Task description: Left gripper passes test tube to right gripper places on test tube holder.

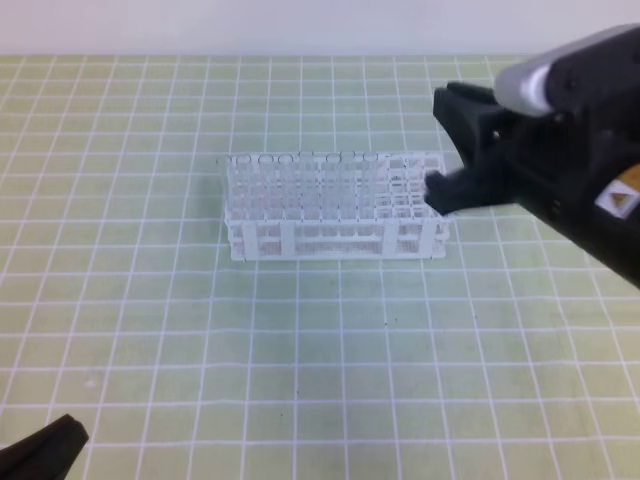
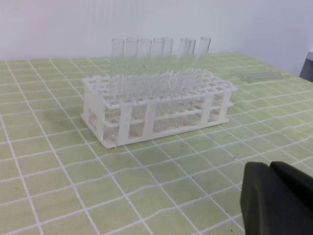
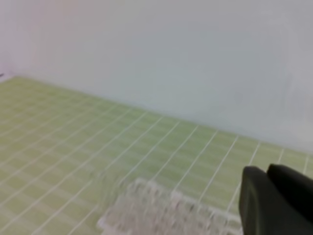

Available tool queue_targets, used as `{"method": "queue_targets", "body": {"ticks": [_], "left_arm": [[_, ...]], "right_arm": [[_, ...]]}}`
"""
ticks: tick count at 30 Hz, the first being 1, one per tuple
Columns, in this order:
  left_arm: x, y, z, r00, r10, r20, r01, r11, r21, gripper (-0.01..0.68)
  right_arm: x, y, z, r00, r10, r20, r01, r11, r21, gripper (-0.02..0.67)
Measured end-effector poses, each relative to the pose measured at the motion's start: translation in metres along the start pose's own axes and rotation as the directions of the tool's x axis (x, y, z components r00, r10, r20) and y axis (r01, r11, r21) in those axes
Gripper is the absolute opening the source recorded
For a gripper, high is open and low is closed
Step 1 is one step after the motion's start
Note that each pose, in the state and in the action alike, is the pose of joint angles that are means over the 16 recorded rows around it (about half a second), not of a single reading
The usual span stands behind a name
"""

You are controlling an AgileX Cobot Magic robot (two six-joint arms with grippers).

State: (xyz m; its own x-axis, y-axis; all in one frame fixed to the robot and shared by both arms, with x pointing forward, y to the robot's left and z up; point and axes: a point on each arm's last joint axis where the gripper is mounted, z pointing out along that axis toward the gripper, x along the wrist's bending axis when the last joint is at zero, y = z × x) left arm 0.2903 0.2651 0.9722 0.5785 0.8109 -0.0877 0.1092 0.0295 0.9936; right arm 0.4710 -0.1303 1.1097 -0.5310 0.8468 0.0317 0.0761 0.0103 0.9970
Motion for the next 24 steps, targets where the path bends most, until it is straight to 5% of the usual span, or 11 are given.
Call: {"method": "queue_targets", "body": {"ticks": [7,24], "left_arm": [[0.0,-0.001,0.0,1.0,0.0,-0.003,0.0,1.0,0.008,-0.002],[0.0,-0.002,0.0,1.0,0.0,-0.004,0.0,1.0,0.012,-0.002]], "right_arm": [[0.002,0.008,-0.051,0.998,-0.01,-0.066,0.015,0.998,0.069,-0.005],[-0.005,-0.051,-0.164,0.991,-0.015,-0.131,0.03,0.993,0.111,-0.013]]}}
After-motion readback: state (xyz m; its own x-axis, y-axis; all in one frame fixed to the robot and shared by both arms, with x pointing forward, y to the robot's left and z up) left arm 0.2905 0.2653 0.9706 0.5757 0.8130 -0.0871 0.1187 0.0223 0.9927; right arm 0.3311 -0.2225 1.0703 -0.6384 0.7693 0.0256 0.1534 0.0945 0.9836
